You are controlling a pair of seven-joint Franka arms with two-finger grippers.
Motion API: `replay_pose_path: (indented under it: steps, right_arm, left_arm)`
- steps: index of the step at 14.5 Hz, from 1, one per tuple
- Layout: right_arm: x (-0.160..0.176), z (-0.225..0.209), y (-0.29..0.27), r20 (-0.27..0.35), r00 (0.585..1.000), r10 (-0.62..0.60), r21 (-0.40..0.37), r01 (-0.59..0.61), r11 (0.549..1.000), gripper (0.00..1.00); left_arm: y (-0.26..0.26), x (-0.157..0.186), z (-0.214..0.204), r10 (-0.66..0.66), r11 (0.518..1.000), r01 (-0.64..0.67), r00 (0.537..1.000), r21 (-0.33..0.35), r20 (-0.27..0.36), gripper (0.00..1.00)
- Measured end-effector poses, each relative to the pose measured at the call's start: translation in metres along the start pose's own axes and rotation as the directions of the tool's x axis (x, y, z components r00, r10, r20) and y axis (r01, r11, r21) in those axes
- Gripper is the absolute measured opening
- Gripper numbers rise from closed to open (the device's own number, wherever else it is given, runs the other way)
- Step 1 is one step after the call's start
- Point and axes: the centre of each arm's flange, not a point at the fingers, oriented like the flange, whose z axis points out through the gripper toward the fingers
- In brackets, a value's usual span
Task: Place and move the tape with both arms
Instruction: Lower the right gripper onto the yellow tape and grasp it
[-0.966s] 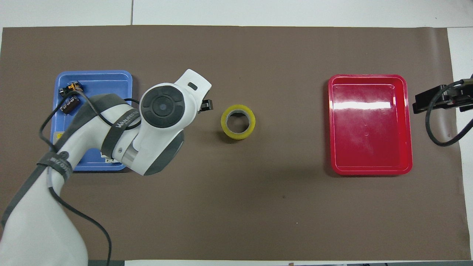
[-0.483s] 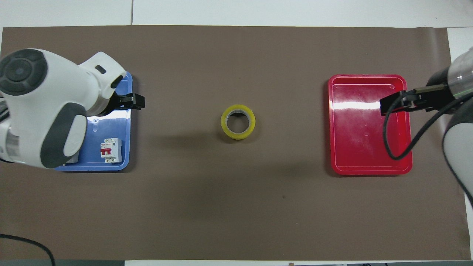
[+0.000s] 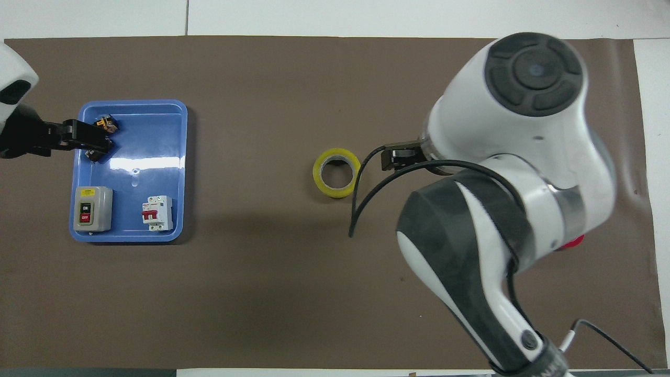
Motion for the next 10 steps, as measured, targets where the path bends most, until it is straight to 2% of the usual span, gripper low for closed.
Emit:
replay_pose_path:
  steps: [5,10]
  right_arm:
    - [0.021,0.063,-0.036,-0.025,0.999,-0.028,0.017,0.029,0.999,1.0]
    - [0.029,0.159,-0.081,-0.022,0.995,-0.092,0.016,0.093,0.996,1.0]
  left_arm:
    - [-0.009,0.005,0.004,-0.004,1.0,0.004,0.999,0.0,0.051,1.0]
    - [-0.008,0.002,0.015,-0.003,1.0,0.003,0.997,0.001,0.08,1.0]
